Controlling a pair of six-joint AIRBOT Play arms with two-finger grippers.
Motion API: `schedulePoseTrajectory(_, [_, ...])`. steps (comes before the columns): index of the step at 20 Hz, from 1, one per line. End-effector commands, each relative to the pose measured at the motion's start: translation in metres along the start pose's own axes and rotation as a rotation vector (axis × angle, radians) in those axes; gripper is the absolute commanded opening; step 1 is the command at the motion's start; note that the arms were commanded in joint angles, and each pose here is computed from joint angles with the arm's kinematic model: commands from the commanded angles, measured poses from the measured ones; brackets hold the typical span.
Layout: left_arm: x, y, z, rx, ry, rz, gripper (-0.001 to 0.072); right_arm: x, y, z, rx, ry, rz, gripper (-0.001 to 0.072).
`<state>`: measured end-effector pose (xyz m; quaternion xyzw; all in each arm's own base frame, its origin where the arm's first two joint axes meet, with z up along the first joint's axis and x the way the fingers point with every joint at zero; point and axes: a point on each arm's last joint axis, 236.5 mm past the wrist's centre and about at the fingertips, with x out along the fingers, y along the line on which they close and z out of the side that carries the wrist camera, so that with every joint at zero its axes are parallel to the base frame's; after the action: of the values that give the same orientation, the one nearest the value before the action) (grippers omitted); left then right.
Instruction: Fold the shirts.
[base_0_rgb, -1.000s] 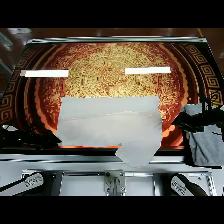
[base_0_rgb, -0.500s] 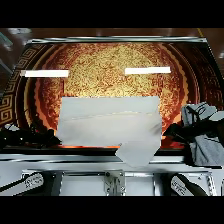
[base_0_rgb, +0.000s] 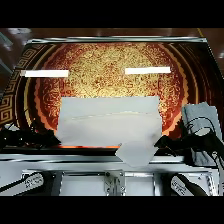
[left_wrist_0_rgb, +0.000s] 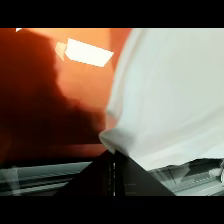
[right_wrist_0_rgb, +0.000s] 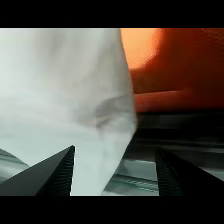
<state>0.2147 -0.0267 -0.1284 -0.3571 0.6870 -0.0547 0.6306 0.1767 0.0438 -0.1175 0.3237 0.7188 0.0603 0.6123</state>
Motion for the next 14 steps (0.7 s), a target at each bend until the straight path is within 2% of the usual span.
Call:
schedulePoseTrajectory(1, [-0.001,-0.002,-0.001,0.002,0.004,-0.008,0.0034,0.008,-0.003,0.006,0.030,-0.043,0.004,0.0597])
schedulePoseTrajectory(3, [-0.001,-0.002,-0.001,0.002,0.004,-0.008,0.0034,0.007,0.002,0.014,0.047,-0.078,0.027,0.0595])
schedulePoseTrajectory(5, [-0.001,-0.001,0.001,0.002,-0.004,-0.004,0.0033,0.009,0.006,0.015,0.056,-0.076,0.041,0.0506])
schedulePoseTrajectory(6, [-0.001,-0.001,0.002,0.001,-0.010,-0.002,0.0034,0.012,0.008,0.012,0.045,-0.061,0.037,0.0501])
schedulePoseTrajectory(7, [-0.001,-0.001,0.003,0.002,-0.014,0.000,0.0033,0.016,0.011,0.009,0.022,-0.043,0.031,0.0450])
schedulePoseTrajectory(8, [-0.001,0.000,0.005,0.002,-0.022,0.004,0.0033,0.019,0.014,0.005,-0.008,-0.027,0.024,0.0313])
schedulePoseTrajectory(9, [-0.001,0.001,0.007,0.002,-0.032,0.008,0.0033,0.022,0.018,0.001,-0.046,-0.012,0.017,0.0259])
schedulePoseTrajectory(10, [-0.001,0.002,0.009,0.002,-0.038,0.010,0.0033,0.025,0.021,-0.002,-0.080,0.001,0.011,0.0149])
schedulePoseTrajectory(11, [-0.001,0.002,0.009,0.010,-0.037,0.010,0.0033,0.026,0.024,-0.003,-0.098,0.006,0.007,0.0071])
schedulePoseTrajectory(14, [-0.008,-0.002,0.018,0.098,-0.067,0.015,0.0033,0.015,0.037,0.010,-0.145,-0.019,0.022,0.0070])
